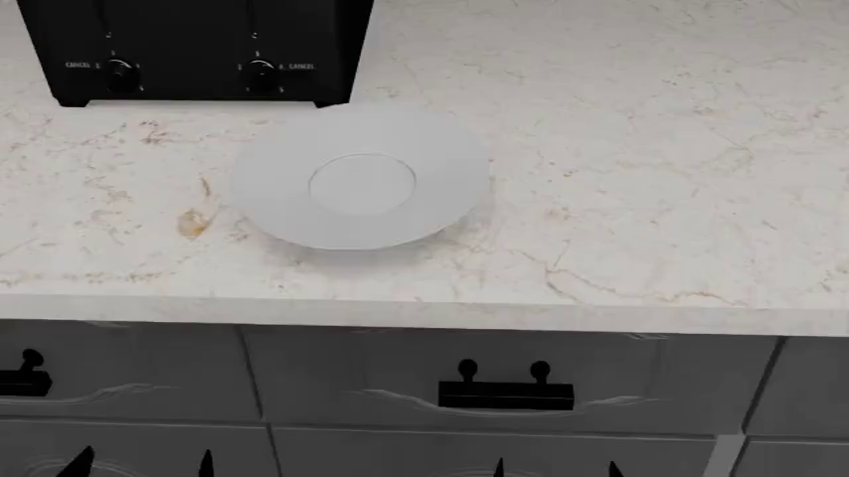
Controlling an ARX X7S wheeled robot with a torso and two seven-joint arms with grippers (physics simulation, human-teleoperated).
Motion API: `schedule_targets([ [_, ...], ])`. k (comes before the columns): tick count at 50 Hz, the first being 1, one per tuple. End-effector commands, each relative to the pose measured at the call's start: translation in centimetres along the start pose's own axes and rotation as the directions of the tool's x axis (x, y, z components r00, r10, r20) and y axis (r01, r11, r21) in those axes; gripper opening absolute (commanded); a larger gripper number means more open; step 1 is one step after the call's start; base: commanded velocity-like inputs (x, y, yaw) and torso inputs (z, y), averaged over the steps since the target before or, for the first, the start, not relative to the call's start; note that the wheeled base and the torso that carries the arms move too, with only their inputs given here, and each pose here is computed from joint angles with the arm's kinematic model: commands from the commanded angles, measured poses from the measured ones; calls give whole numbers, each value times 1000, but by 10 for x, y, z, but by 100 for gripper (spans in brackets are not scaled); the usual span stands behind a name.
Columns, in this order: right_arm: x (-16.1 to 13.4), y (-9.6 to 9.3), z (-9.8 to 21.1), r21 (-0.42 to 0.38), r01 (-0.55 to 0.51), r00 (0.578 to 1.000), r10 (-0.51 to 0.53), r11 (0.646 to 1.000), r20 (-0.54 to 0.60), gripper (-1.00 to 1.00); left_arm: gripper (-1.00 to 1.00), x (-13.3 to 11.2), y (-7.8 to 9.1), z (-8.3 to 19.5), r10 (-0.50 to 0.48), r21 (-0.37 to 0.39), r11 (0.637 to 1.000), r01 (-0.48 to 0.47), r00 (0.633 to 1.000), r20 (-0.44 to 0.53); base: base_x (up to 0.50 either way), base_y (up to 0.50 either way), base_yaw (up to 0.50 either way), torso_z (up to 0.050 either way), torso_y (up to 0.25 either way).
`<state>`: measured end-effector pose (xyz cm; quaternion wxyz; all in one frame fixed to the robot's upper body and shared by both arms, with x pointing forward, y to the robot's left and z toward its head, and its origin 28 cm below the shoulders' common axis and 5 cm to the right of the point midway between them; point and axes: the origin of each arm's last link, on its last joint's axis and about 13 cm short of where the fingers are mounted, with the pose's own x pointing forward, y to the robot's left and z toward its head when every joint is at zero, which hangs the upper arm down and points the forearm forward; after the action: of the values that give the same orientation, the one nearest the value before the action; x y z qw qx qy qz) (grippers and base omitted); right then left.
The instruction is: Place the toasted item on a plate.
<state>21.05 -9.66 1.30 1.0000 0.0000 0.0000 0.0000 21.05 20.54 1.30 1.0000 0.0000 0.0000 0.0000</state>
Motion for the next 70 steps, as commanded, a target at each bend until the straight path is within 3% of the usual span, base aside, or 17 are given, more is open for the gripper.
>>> schedule_targets([
  [1,0,0,0,0,0,1000,0,1000,0,100,100,1,0,-1,0,0,1000,0,1000,0,0,0,0,0,0],
  [11,-3,2,5,-20,-6,1000,6,1000,8,100,100,-3,-1,-1,-4,-3,1000,4,1000,-12,0,0,0,2,4],
  [46,-2,-2,37,-76,-28,998,33,997,54,100,100,1,7,23,-13,40,999,13,1000,1,0,0,0,50,3],
  [58,9,-8,68,-94,-9,992,20,996,122,100,100,13,9,48,-16,54,998,14,999,39,0,0,0,50,0],
  [70,16,-16,96,-109,-8,989,25,994,148,100,100,24,11,76,-47,115,993,38,996,78,0,0,0,50,0],
])
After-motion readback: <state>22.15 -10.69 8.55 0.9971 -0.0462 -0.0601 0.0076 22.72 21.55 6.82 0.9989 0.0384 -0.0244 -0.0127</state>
